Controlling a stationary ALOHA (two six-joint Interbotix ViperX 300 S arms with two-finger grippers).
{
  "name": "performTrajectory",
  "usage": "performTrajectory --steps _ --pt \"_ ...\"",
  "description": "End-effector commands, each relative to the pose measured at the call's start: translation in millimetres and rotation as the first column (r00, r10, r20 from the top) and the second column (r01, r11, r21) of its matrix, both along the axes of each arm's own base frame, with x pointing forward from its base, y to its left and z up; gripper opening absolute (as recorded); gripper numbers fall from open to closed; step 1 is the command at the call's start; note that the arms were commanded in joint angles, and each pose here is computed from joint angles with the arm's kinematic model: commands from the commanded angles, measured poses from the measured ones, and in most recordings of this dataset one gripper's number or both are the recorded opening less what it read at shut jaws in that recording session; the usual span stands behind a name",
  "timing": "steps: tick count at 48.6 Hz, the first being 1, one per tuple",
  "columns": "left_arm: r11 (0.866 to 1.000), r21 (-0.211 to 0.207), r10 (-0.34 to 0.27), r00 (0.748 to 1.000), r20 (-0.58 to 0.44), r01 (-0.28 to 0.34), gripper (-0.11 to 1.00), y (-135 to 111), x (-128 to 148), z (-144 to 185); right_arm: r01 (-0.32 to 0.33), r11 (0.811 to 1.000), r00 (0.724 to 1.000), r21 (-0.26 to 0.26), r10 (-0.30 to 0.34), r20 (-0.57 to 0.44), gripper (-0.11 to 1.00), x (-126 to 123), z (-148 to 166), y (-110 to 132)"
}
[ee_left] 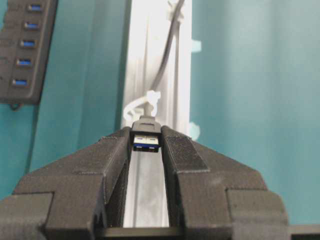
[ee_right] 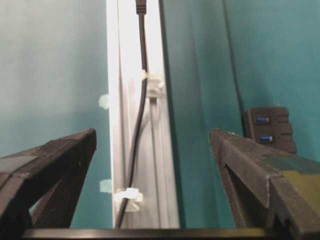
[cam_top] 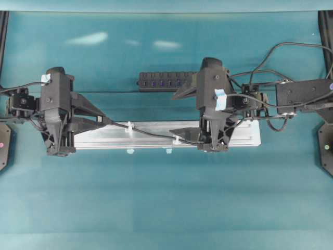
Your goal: Pass the USB cable through three rings with both arms.
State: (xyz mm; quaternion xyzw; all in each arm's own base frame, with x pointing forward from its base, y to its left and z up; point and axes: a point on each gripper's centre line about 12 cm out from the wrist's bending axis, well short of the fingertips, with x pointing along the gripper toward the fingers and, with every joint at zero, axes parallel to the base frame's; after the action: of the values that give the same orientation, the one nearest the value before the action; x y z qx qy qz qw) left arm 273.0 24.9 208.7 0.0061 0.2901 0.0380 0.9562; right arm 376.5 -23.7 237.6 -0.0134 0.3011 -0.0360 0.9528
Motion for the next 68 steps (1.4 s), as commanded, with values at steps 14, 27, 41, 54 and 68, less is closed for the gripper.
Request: performTrajectory --steps 14,27,41,54,68 --pt "1.0 0.007 -0.006 0.998 0.066 0.005 0.22 -0.7 6.9 16.0 0.016 0.999 1.0 0.032 -0.017 0.021 0.92 -0.3 3.5 1.5" --pt "1.0 0.006 -0.005 0.998 0.066 0.005 0.22 -0.7 6.9 16.0 0.011 0.999 0.999 0.033 -0.012 0.037 0.92 0.9 5.1 2.4" --pt "1.0 0.007 -0.006 0.998 0.066 0.005 0.22 -0.7 6.9 16.0 0.011 0.999 0.999 0.033 -0.012 0.037 0.92 0.9 5.1 2.4" --pt "1.0 0.004 -0.004 0.998 0.064 0.004 0.22 -0.7 7.1 15.5 0.012 0.999 0.999 0.033 -0.013 0.031 0.92 0.1 3.7 2.4" --pt "1.0 0.004 -0.004 0.998 0.06 0.004 0.22 -0.7 6.8 15.1 0.009 0.999 0.999 0.031 -0.01 0.034 0.92 0.3 4.0 3.0"
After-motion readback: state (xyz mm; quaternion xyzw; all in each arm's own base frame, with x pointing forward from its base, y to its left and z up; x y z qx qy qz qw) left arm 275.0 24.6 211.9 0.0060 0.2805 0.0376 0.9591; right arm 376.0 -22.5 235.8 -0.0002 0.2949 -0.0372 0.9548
